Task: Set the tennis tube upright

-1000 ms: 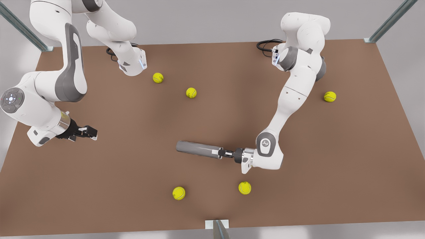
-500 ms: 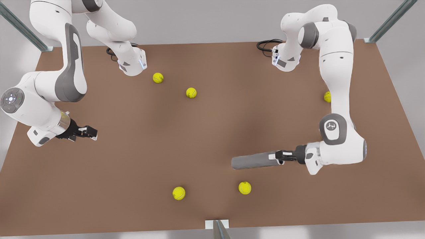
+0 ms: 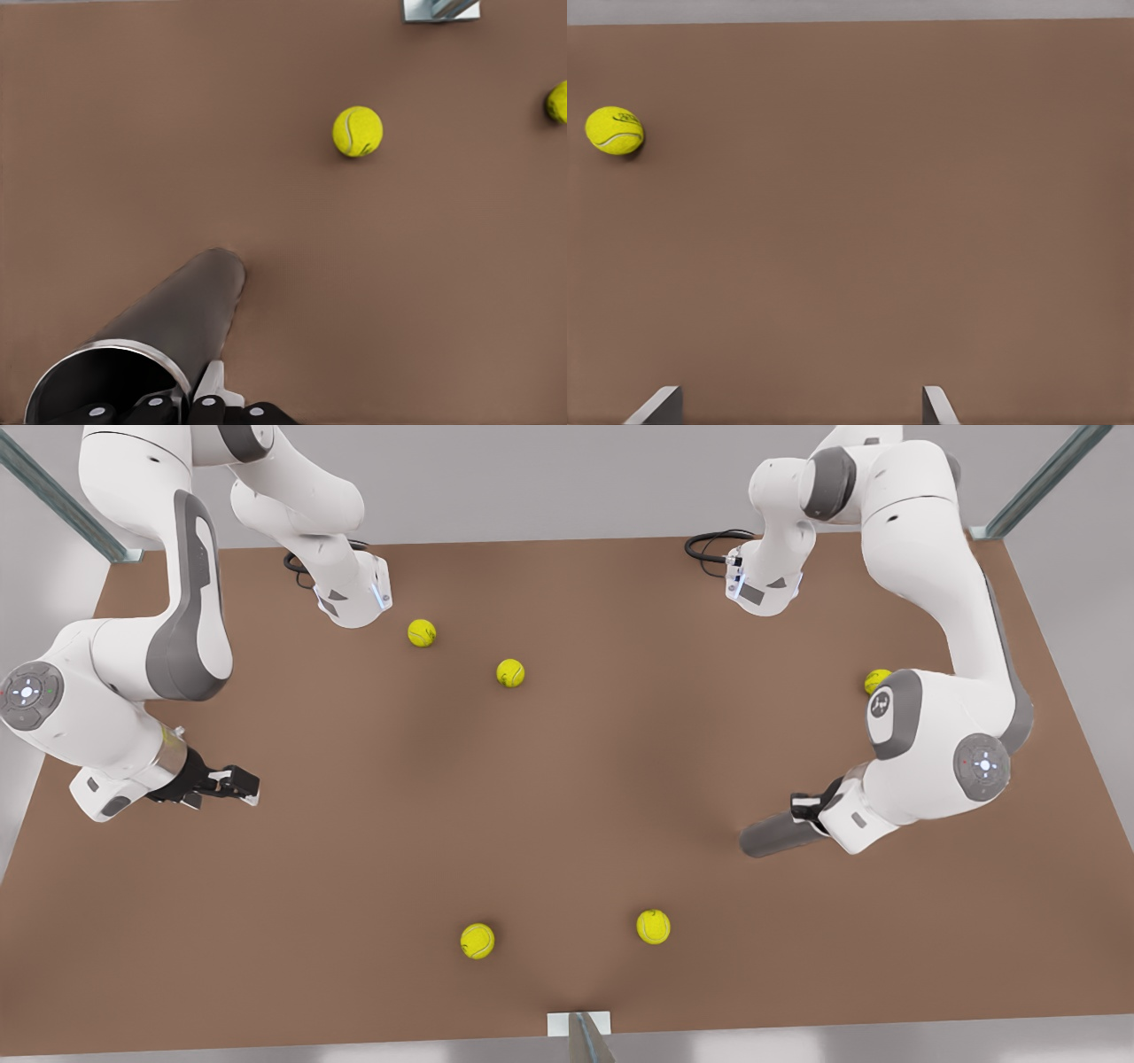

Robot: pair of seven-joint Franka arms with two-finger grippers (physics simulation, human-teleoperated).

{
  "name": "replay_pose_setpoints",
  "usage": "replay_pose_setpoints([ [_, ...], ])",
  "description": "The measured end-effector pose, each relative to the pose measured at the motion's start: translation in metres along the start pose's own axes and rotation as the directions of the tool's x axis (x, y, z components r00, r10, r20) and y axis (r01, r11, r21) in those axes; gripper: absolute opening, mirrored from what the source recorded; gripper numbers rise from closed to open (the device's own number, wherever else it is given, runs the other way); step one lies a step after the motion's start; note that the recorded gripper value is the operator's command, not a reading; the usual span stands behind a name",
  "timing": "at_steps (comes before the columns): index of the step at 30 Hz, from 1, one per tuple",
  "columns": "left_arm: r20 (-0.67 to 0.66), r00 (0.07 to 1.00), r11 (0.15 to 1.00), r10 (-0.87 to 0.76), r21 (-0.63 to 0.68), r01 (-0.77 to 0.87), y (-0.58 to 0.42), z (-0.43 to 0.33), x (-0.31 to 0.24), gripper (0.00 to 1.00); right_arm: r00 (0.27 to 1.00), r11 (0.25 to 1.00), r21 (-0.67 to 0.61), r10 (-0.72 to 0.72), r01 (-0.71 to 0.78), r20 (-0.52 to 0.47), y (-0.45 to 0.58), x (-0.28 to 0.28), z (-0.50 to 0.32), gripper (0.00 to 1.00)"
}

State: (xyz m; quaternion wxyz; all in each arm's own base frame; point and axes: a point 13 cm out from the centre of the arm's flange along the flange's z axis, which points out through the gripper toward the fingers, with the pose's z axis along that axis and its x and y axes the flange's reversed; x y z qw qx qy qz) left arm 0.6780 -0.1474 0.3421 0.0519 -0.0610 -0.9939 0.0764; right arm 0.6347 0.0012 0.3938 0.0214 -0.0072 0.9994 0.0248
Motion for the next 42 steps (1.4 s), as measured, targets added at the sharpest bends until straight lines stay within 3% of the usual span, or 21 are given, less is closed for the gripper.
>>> replay_pose_setpoints([
  [5,-0.041,0.999,0.996,-0.022,-0.086,0.018,0.013,0.030,-0.002,0.21,1.000,1.000,0.000,0.005,-0.005,-0.004,-0.003,0.001,0.000,1.00],
  [17,-0.055,0.996,0.993,-0.071,-0.094,0.066,0.014,0.072,-0.014,0.21,1.000,1.000,-0.001,0.001,-0.001,-0.005,-0.001,0.001,0.001,1.00],
  [18,-0.054,0.996,0.993,-0.074,-0.095,0.069,0.015,0.073,-0.014,0.27,1.000,1.000,-0.001,0.001,-0.001,-0.005,-0.001,0.001,0.001,1.00],
  [19,-0.053,0.996,0.993,-0.076,-0.096,0.071,0.015,0.073,-0.014,0.67,1.000,1.000,-0.001,0.001,-0.001,-0.005,-0.001,0.001,0.001,1.00],
  [20,-0.051,0.996,0.993,-0.078,-0.095,0.073,0.015,0.073,-0.015,1.00,1.000,1.000,-0.001,0.001,-0.001,-0.005,-0.002,0.001,0.000,1.00],
  [27,-0.028,0.997,0.995,-0.075,-0.071,0.073,0.003,0.051,-0.012,1.00,1.000,1.000,-0.001,0.004,-0.004,-0.006,-0.003,0.002,0.001,1.00],
  [32,0.053,0.997,0.996,-0.050,-0.069,0.054,-0.014,-0.083,0.038,1.00,1.000,1.000,-0.001,0.000,0.000,-0.007,-0.001,0.002,0.001,1.00],
  [34,0.064,0.997,0.997,-0.046,-0.057,0.050,-0.016,-0.130,0.092,1.00,1.000,1.000,-0.001,0.001,-0.001,-0.007,-0.001,0.002,0.001,1.00],
  [36,0.029,0.998,0.996,-0.059,-0.060,0.061,-0.001,-0.119,0.150,1.00,1.000,1.000,-0.001,0.002,-0.002,-0.007,-0.002,0.002,0.001,1.00],
  [42,0.046,0.994,0.991,-0.099,-0.091,0.102,0.034,-0.114,0.162,1.00,1.000,1.000,-0.001,0.002,-0.002,-0.007,-0.002,0.002,0.001,1.00],
])
